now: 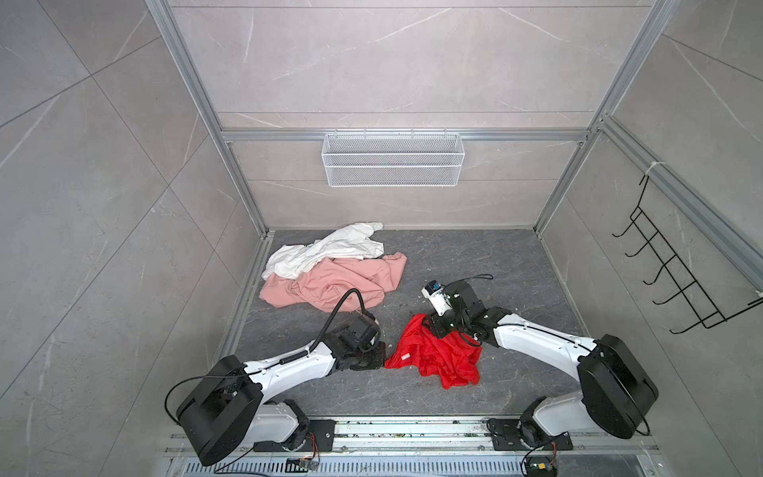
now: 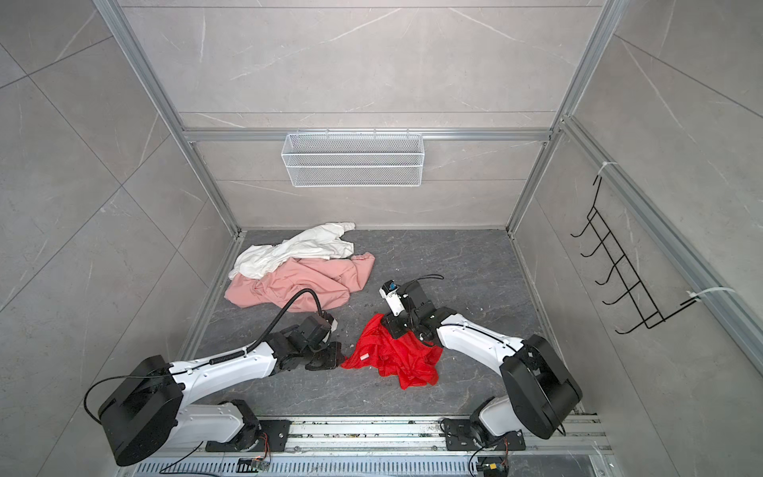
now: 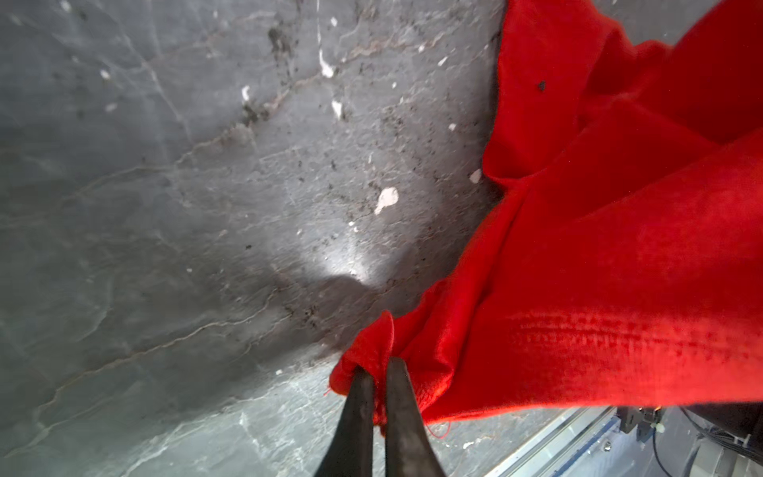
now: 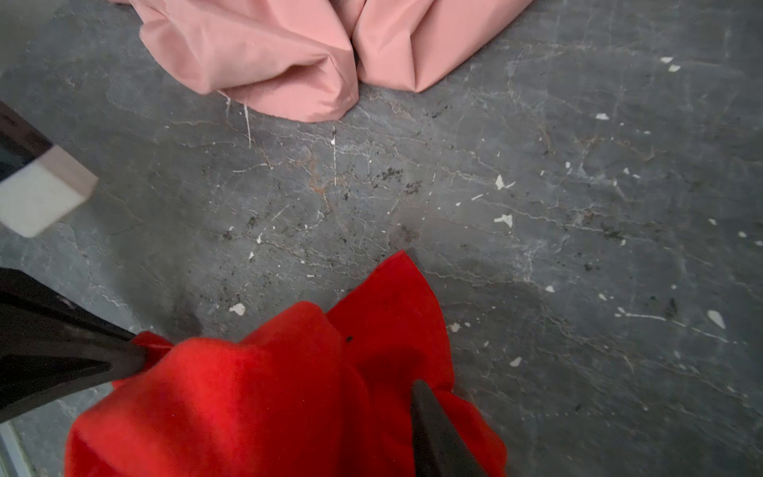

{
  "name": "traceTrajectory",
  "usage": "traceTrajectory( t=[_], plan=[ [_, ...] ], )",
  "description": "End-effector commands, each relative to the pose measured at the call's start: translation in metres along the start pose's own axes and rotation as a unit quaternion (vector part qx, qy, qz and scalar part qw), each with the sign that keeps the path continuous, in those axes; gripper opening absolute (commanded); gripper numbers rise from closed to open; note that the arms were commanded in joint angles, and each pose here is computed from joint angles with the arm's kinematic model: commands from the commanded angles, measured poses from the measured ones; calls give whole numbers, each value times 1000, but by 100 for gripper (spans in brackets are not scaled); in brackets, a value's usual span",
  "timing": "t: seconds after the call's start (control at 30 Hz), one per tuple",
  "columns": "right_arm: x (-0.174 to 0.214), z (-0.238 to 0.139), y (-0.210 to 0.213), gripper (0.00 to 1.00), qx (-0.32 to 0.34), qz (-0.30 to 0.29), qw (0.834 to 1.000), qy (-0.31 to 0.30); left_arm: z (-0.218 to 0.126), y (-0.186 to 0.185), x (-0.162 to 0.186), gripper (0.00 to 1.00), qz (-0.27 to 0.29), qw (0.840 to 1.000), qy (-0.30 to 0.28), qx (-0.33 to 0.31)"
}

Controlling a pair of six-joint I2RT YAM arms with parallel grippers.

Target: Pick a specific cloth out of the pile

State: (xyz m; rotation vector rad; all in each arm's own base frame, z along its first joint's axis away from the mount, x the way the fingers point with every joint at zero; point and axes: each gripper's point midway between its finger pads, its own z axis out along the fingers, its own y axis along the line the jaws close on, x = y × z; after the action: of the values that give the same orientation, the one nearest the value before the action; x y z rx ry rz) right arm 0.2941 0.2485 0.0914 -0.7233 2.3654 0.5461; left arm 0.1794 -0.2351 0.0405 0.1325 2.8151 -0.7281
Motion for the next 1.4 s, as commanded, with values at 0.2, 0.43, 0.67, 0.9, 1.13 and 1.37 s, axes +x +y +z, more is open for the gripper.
traceTrajectory(
  t=[0.2, 0.43, 0.67, 0.9, 1.13, 1.37],
  plan=[
    [11, 14, -16, 52, 5, 18, 1000, 1, 8, -2, -3, 0, 19, 1000, -5, 13],
    [-8, -16, -10, 70, 5, 23, 1000, -13, -9, 1, -11, 36, 27, 999, -34, -5],
    [-45, -106, -28, 100, 111, 13, 985, -129, -87, 37, -46, 100, 18, 975, -186, -117],
    [-32, -167, -113, 98, 376, 47, 899, -221, -174, 103, -81, 100, 5, 867, -387, -313],
    [7, -140, -167, 99, 451, 15, 855, -257, -183, 89, -115, 100, 121, 797, -513, -295],
    [32, -142, -217, 100, 459, 109, 809, -350, -163, 140, -132, 100, 148, 822, -445, -324]
  ],
)
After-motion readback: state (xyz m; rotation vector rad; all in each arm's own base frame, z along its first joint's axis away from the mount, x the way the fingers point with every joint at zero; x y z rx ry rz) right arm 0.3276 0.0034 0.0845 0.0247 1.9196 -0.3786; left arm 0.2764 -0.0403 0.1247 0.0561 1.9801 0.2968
